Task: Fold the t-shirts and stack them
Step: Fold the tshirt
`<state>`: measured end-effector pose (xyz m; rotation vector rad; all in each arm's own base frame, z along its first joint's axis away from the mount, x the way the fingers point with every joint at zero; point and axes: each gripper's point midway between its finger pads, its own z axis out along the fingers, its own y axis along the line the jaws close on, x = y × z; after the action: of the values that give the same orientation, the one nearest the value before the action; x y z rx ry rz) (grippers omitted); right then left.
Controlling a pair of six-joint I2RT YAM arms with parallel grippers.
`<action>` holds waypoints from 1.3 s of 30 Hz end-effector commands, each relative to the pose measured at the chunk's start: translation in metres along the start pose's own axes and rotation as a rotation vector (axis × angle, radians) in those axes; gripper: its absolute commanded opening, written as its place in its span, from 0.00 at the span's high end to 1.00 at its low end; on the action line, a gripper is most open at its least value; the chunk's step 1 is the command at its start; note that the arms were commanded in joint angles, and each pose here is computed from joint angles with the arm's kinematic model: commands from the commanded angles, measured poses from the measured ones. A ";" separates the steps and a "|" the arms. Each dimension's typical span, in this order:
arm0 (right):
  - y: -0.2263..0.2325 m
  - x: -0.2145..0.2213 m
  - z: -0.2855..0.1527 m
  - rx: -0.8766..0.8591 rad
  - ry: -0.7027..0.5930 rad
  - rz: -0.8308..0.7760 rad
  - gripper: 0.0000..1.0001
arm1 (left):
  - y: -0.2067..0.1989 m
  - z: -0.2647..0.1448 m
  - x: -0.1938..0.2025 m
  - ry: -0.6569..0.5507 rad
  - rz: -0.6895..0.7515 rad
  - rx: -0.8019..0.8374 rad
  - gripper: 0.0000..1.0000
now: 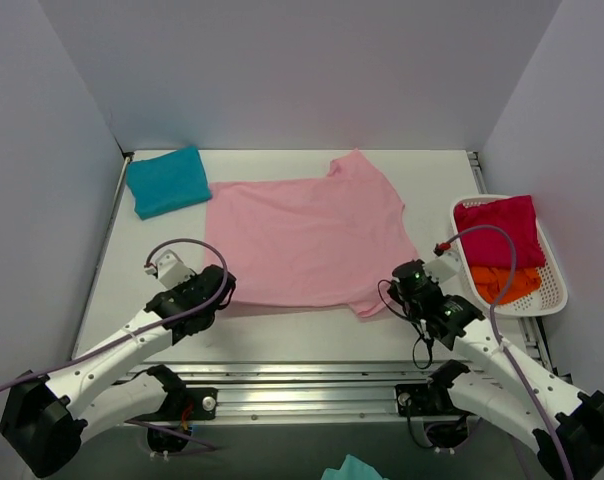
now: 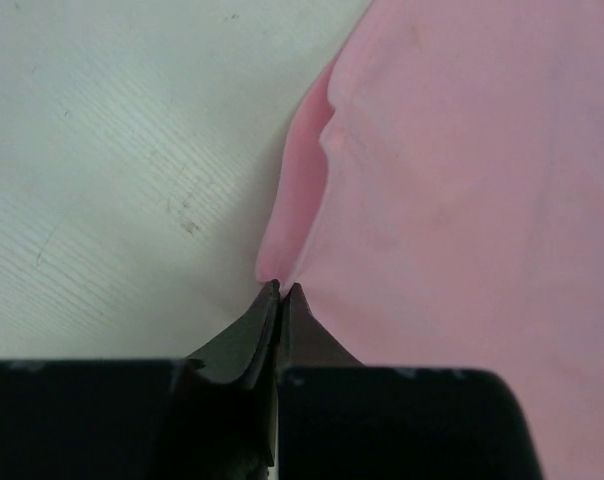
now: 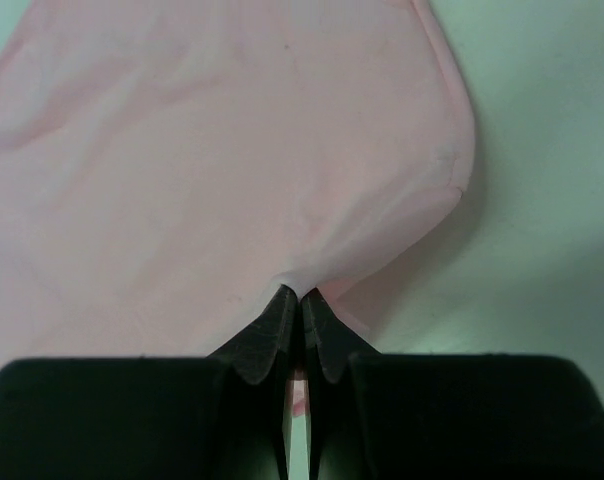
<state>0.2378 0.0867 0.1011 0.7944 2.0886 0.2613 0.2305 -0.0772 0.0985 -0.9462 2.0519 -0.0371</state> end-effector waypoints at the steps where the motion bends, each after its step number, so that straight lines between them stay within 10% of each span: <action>1: 0.028 -0.030 -0.002 -0.027 -0.083 0.004 1.00 | -0.034 -0.007 -0.034 -0.050 -0.019 0.092 0.98; 26: 0.141 -0.065 0.113 0.175 -0.171 -0.097 1.00 | -0.111 0.126 -0.077 0.089 -0.045 0.143 0.98; 39: 0.124 -0.082 0.202 0.329 -0.153 -0.097 1.00 | -0.120 0.189 -0.083 0.168 -0.060 0.129 0.98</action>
<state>0.4745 0.1283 0.0775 0.8503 2.0731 -0.1489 0.4429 -0.0517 0.0595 -0.9913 2.1928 -0.2196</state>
